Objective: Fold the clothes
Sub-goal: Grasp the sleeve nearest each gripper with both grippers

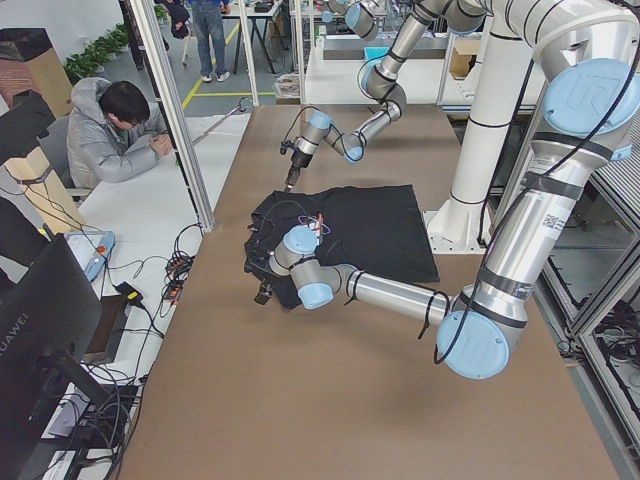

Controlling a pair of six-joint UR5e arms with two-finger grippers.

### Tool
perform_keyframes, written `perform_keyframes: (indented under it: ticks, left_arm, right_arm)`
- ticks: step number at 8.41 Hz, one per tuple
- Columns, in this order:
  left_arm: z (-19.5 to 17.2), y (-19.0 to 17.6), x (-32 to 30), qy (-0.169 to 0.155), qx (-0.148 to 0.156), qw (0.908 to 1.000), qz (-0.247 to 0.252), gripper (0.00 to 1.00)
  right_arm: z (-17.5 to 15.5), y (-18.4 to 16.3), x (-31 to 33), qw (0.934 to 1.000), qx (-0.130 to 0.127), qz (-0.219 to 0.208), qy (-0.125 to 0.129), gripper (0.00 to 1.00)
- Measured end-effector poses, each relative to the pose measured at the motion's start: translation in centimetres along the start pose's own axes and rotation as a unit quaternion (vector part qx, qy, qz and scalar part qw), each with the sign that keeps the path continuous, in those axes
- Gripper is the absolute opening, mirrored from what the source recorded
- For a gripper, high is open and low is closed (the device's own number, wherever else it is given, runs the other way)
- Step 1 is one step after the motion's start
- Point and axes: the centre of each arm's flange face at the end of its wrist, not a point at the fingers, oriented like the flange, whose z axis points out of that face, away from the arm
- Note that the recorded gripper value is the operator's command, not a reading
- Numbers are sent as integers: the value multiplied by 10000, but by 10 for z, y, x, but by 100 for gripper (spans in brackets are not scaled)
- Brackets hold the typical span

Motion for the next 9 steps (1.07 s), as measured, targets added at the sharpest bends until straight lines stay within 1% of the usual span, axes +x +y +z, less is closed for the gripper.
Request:
perform_keyframes:
  ticks: [1, 3, 6, 8, 9]
  left_arm:
    - [9, 20, 7, 91, -1, 9999, 113, 100]
    - [28, 56, 25, 127, -34, 9995, 289, 100]
    - [47, 92, 35, 120, -101, 9989, 444, 100]
    - [61, 108, 26, 140, -83, 9985, 530, 100]
    - [65, 112, 21, 144, -79, 9983, 555, 90]
  right_arm:
    - [-3, -6, 6, 10000, -29, 28, -5, 94]
    - [-6, -13, 13, 10000, -37, 57, -2, 94]
    - [-8, -13, 17, 10000, -40, 64, 3, 94]
    - [-8, -13, 17, 10000, -37, 64, -2, 94]
    - [-9, -13, 17, 10000, -29, 65, -11, 94]
